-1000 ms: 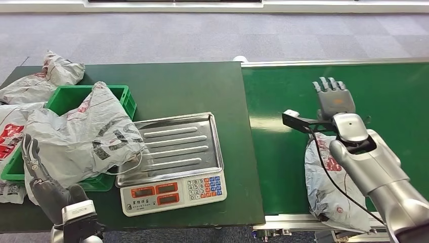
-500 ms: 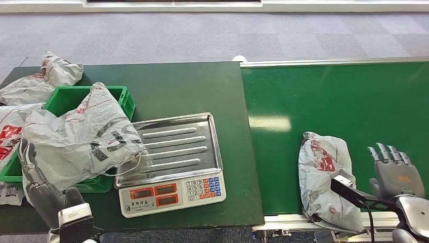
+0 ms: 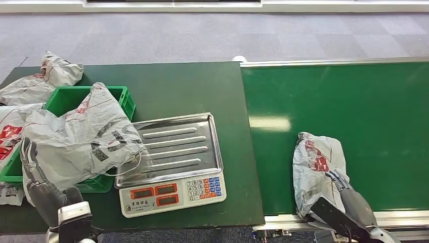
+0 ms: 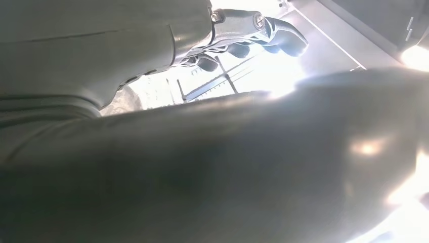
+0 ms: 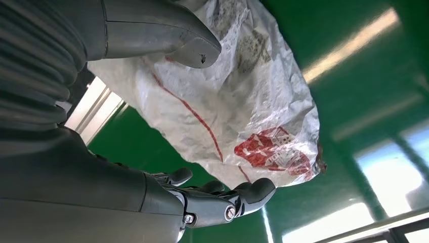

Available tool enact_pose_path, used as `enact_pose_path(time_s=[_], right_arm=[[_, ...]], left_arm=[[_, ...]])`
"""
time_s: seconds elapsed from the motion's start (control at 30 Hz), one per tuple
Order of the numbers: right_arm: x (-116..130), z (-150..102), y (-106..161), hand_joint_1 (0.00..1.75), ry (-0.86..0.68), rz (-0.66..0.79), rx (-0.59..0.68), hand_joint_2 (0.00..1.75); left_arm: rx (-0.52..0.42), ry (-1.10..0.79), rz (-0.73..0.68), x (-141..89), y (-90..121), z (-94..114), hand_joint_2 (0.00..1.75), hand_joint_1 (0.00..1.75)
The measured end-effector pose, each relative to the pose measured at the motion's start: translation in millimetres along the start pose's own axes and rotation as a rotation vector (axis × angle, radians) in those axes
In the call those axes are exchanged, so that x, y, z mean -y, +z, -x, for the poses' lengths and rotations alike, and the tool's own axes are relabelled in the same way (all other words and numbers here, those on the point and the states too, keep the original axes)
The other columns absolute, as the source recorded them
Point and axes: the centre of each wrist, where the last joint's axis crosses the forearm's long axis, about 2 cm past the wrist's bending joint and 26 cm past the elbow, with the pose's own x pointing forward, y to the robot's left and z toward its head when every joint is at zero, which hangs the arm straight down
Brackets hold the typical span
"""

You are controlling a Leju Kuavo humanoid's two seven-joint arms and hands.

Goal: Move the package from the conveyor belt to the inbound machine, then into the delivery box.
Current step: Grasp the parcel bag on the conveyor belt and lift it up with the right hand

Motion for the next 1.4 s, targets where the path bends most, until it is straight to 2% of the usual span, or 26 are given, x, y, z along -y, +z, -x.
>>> enact_pose_path(time_s=[0.27,0.57,0.97,1.1,1.17,1.3,1.4], right_arm=[[-28,5,0,0.00,-0.038,-0.008,-0.047,1.75],[-41,11,-16,0.00,0.001,-0.010,-0.124,1.75],[-107,-2,-32,0.00,-0.131,-0.020,-0.182,1.75],[-130,-11,-36,0.00,-0.170,-0.045,-0.218,0.00],[-140,-13,-38,0.00,-0.153,-0.069,-0.248,0.00],[-156,-19,-44,0.00,-0.092,-0.144,-0.325,1.75],[-166,-26,-50,0.00,-0.058,-0.192,-0.360,1.75]], left_arm=[[-0.003,-0.004,0.017,4,-1,-2,0.00,0.00],[-0.014,-0.008,0.022,5,-2,-4,0.00,0.00],[-0.055,0.016,0.036,15,-1,-2,0.00,0.00],[-0.077,0.030,0.045,21,-1,-3,0.00,0.00],[-0.091,0.039,0.052,24,0,-4,0.00,0.00],[-0.105,0.058,0.067,29,0,-6,0.00,0.00],[-0.110,0.071,0.077,34,-1,-7,0.00,0.00]])
